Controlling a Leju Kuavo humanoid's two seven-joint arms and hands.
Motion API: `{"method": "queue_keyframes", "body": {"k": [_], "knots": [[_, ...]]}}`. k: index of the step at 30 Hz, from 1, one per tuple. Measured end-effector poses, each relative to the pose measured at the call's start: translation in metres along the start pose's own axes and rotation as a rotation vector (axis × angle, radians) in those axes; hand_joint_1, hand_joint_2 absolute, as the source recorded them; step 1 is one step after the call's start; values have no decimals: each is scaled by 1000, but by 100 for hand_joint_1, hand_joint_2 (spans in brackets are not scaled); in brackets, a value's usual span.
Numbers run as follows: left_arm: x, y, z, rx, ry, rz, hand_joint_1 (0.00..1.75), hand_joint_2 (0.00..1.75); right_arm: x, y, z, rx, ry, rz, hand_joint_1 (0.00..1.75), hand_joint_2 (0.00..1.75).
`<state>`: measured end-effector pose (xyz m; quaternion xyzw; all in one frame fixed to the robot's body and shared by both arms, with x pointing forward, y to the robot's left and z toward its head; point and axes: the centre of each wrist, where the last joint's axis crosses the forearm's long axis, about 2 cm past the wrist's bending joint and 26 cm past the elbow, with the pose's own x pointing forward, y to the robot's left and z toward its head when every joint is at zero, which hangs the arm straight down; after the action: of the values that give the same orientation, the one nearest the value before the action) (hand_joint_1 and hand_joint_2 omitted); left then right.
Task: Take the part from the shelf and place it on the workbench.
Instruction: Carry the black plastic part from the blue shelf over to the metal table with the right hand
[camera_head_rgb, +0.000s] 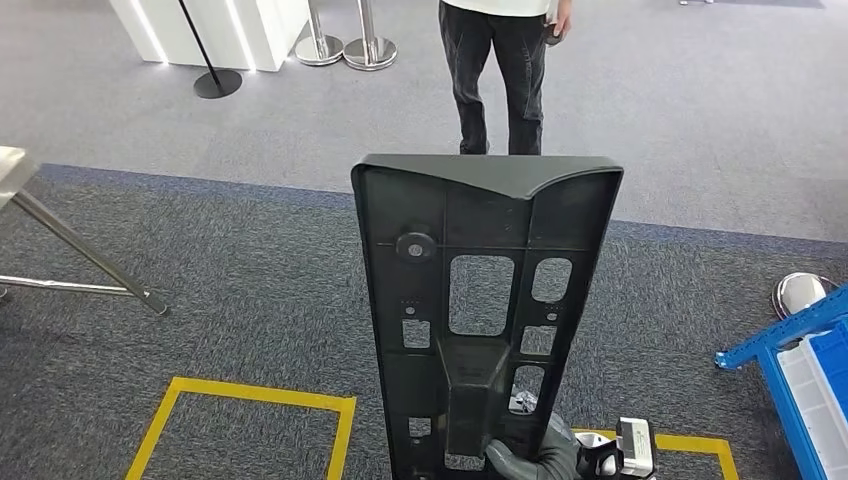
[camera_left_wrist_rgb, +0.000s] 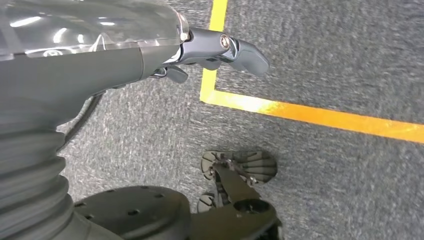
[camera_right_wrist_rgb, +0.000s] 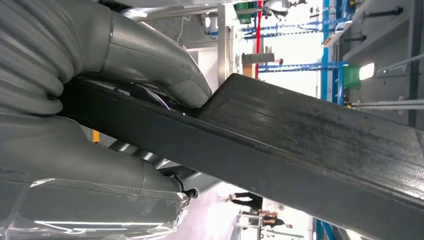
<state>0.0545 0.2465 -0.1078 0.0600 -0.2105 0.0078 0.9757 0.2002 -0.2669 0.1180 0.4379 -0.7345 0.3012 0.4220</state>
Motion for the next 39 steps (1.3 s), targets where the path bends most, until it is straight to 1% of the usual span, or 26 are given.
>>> {"method": "queue_keyframes", "body": {"k": [5, 22, 33, 39], "knots": [[1, 0, 0, 1, -16, -2, 0, 175, -1, 1, 0, -10, -18, -7, 175, 175], [0, 0, 0, 3, -14, -2, 0, 175, -2, 0, 1, -19, -18, -7, 175, 175], [-1, 1, 0, 8, -6, -2, 0, 175, -2, -7, -3, -11, -35, -4, 175, 175], [1, 2, -1, 9, -10, 0, 0, 175, -6, -7, -2, -16, -29, -15, 175, 175]]}}
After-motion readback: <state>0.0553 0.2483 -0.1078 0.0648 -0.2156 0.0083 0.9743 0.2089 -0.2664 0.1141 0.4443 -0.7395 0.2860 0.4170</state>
